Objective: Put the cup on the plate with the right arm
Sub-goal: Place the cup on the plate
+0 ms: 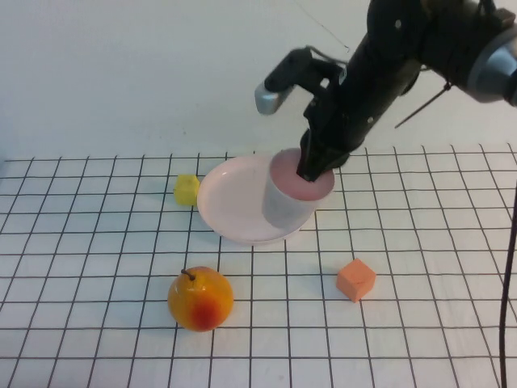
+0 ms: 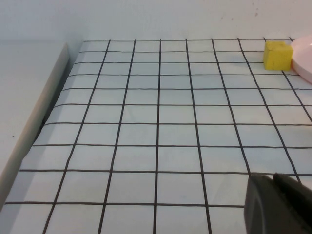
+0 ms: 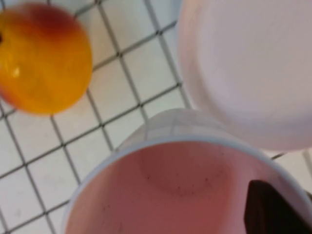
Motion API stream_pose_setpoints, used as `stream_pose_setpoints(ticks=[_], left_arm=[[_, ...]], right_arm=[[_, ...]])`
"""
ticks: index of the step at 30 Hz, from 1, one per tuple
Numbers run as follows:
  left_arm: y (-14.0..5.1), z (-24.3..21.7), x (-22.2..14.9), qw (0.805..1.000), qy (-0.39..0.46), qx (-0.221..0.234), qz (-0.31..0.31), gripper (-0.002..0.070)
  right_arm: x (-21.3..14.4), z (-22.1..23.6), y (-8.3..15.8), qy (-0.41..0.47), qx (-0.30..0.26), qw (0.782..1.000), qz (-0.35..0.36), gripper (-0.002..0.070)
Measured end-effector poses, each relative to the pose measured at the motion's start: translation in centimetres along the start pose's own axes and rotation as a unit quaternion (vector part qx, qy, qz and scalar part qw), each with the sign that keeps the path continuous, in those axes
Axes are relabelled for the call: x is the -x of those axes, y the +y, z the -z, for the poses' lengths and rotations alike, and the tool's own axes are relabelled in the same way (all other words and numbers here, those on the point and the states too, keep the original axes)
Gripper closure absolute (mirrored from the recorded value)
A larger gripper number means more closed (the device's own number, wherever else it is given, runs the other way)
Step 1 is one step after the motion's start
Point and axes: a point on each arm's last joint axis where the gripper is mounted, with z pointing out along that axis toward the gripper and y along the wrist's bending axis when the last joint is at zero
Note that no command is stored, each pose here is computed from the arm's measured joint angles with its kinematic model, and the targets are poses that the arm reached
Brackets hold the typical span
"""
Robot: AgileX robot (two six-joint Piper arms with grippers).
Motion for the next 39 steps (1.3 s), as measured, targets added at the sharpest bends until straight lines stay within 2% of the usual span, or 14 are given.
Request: stream_pose_setpoints(ticks=[4,11,15,26,39], left_arm=[[0.0,0.0,0.0,1.000,0.000,0.000,0.000,0.0678],[0.0,0.0,0.0,1.000,0.000,0.000,0.000,0.0678],[0.0,0.0,0.0,1.000,0.000,0.000,0.000,0.0678],[0.0,0.0,0.0,1.000,0.000,0.000,0.000,0.0678],[0.0,0.0,0.0,1.000,0.000,0.000,0.000,0.0678]], right_arm=[[2.2,0.5,-1.3,-0.051,-0.034,0.998,0.010,0.0656],[1.9,-7.0,-4.3,-0.026,-0.070,0.997,0.010,0.0656],[1.6,-9.2,-5.0,-0.025,-0.082,0.996,0.023,0.0657],[1.9,-9.8,-6.5,-0.077,-0.108,0.991,0.011,0.0657],[2.0,-9.9,-6.2,-0.086,-0.088,0.992,0.002,0.0638]])
